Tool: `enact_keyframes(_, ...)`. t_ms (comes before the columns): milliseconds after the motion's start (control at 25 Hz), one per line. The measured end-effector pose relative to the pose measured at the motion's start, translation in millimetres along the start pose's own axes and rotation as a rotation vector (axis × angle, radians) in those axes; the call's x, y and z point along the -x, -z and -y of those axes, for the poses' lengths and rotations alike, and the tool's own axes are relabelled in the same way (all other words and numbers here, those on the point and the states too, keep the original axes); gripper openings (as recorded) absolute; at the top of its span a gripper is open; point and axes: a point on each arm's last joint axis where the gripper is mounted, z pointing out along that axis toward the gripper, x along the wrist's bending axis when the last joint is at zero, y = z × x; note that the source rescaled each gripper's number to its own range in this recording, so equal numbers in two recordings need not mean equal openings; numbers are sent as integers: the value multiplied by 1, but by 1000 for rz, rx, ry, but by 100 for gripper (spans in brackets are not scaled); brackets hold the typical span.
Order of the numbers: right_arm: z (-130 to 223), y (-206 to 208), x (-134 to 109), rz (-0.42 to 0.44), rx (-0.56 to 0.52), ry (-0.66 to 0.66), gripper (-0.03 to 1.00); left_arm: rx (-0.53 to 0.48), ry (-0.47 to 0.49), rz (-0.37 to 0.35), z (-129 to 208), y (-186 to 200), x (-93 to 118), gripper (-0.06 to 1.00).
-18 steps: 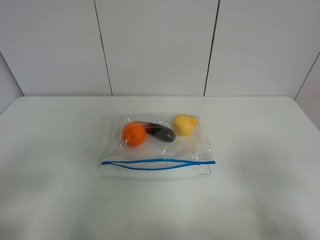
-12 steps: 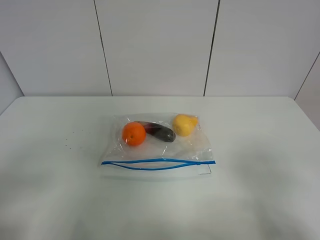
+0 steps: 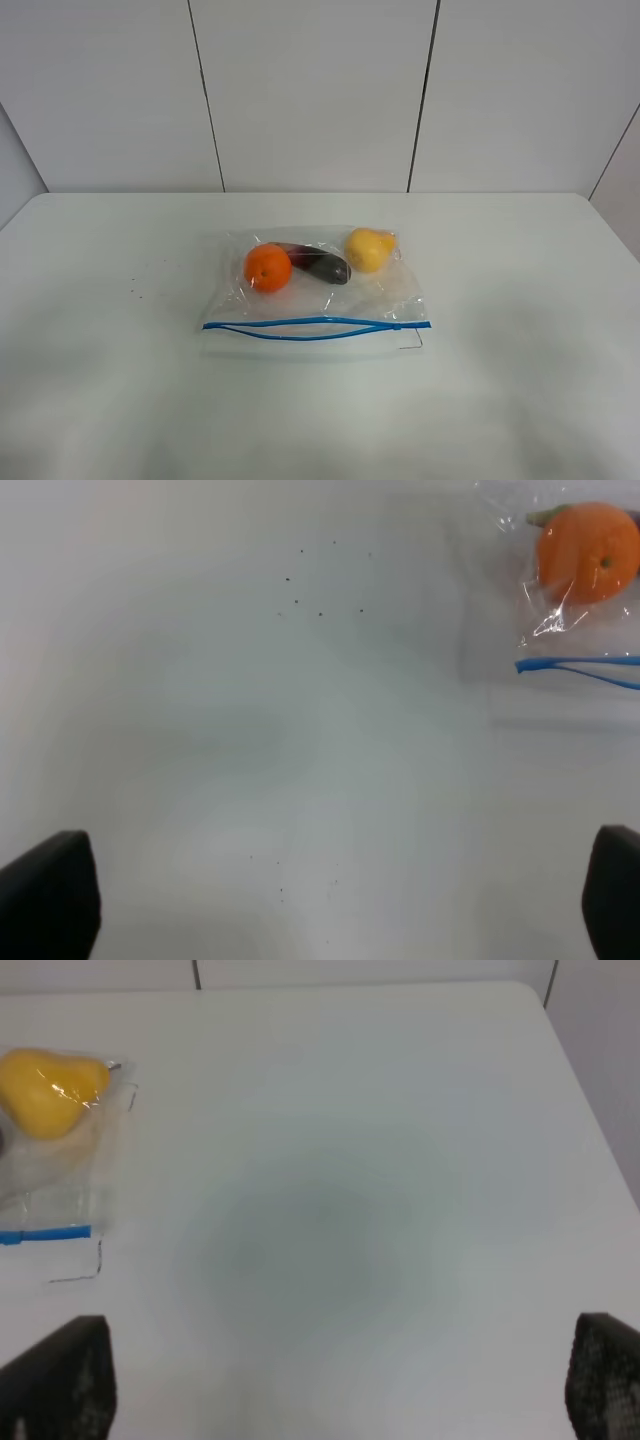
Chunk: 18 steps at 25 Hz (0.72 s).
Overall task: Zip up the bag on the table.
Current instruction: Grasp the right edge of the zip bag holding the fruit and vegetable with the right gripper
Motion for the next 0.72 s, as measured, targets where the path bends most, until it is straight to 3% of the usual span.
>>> enact_keyframes(240,-9,2,0,-2,-5,-1,100,0,0,0,0,0,0,100)
enact_keyframes(360,-24,-12,-2,-14,-97,-12,100,0,0,0,0,0,0,100)
enact_keyframes(560,-47,-64,-14,-130,-316,-93,100,0,0,0,0,0,0,100)
enact_keyframes(720,-57,-119,-25,-234,-398,-121,100,0,0,0,0,0,0,100)
